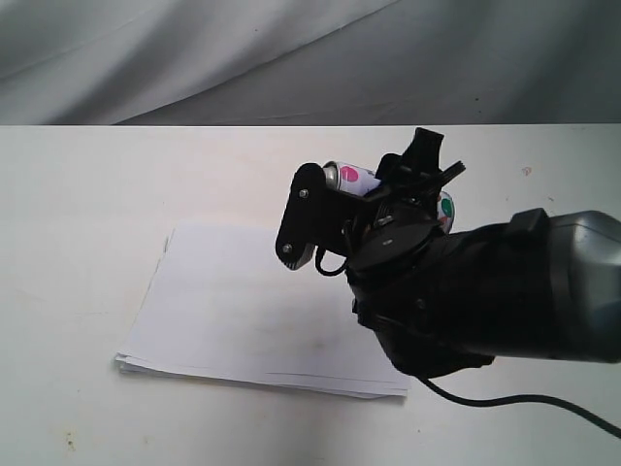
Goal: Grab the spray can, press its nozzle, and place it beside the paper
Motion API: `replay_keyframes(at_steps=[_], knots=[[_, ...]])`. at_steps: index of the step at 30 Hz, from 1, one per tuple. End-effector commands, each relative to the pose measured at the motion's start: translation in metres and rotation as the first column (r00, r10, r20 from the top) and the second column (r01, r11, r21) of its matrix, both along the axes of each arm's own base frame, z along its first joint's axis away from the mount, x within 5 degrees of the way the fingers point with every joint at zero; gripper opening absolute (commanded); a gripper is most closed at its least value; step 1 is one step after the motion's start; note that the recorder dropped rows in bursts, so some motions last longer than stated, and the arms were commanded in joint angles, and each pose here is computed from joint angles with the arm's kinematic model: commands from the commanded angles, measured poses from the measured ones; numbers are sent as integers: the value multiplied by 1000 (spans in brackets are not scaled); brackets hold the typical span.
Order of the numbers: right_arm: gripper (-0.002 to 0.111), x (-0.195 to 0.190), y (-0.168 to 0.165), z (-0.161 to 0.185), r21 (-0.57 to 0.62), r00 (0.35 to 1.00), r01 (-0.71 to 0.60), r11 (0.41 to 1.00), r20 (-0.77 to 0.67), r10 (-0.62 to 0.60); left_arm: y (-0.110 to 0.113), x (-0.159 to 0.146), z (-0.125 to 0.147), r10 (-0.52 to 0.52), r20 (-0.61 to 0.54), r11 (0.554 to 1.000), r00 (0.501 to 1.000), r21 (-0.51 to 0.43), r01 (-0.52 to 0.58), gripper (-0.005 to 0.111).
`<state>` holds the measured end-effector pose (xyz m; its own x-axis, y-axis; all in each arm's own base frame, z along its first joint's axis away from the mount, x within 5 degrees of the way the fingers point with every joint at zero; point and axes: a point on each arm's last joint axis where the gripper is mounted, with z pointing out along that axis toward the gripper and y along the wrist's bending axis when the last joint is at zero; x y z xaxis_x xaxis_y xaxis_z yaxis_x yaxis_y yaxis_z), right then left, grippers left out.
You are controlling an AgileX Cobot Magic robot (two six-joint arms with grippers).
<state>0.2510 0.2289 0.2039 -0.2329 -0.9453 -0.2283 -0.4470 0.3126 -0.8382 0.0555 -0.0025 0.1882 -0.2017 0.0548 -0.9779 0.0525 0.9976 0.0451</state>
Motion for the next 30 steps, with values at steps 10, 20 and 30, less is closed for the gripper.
replay_keyframes(at_steps=[10,20,30], knots=[[0,0,0,6,0,1000,4,1000,29,-4,1,1,7,5,97,1000,995,28,-8,0],[0,0,0,7,-7,999,-6,1000,39,6,1,1,27,44,298,985,954,-171,7,0],[0,0,0,7,-7,999,-6,1000,39,6,1,1,29,114,282,863,953,-504,45,0]])
